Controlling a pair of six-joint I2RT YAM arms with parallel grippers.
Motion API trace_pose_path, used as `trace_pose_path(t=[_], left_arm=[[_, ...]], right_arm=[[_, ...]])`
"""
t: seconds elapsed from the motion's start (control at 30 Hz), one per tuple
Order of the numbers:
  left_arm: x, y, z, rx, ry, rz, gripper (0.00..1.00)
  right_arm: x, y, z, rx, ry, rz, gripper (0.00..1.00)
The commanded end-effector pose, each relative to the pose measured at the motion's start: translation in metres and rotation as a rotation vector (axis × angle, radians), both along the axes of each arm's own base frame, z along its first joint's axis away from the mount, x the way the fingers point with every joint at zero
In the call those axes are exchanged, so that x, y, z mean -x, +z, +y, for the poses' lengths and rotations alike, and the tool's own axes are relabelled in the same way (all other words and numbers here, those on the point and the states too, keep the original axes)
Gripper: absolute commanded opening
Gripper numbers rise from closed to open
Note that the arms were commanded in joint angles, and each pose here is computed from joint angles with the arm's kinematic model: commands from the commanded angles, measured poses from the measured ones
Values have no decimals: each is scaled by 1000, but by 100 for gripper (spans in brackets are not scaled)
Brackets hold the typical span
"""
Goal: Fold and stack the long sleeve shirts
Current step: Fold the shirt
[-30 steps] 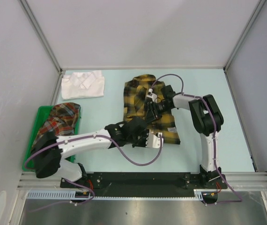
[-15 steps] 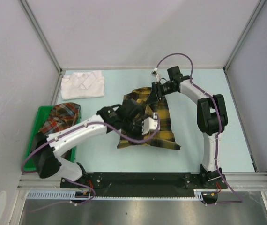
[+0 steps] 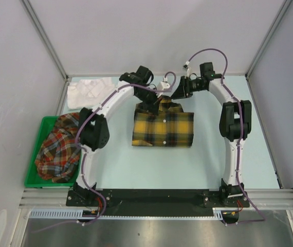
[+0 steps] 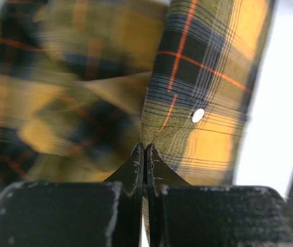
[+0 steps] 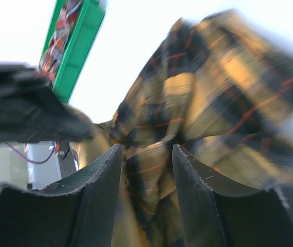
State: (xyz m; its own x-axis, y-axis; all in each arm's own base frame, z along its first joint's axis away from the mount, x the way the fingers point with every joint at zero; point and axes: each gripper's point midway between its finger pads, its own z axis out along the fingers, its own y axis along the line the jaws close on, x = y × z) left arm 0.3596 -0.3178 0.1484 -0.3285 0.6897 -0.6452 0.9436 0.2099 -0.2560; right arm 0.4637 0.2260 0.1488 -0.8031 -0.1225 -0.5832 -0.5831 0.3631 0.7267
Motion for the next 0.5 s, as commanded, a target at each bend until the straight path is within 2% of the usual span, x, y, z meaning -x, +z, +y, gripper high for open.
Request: trace_pose_path(t=[0.0,0.13,0.27,0.47], left_arm=[[-41,-15,10,28,-12,-4,0],[-78,-34,15,19,31,-89,0],[-107,-46,11,32,54,-175,1],[-122,-51,10,47,42,-250,4]], right_arm=[[-25,7,-16,-7,-47,-17,51],[-39,4,-26,-7,-85,-8,57],[-40,1,-27,-5,-91,-10,69],[-27,-21,-33,59,-82,6,82]])
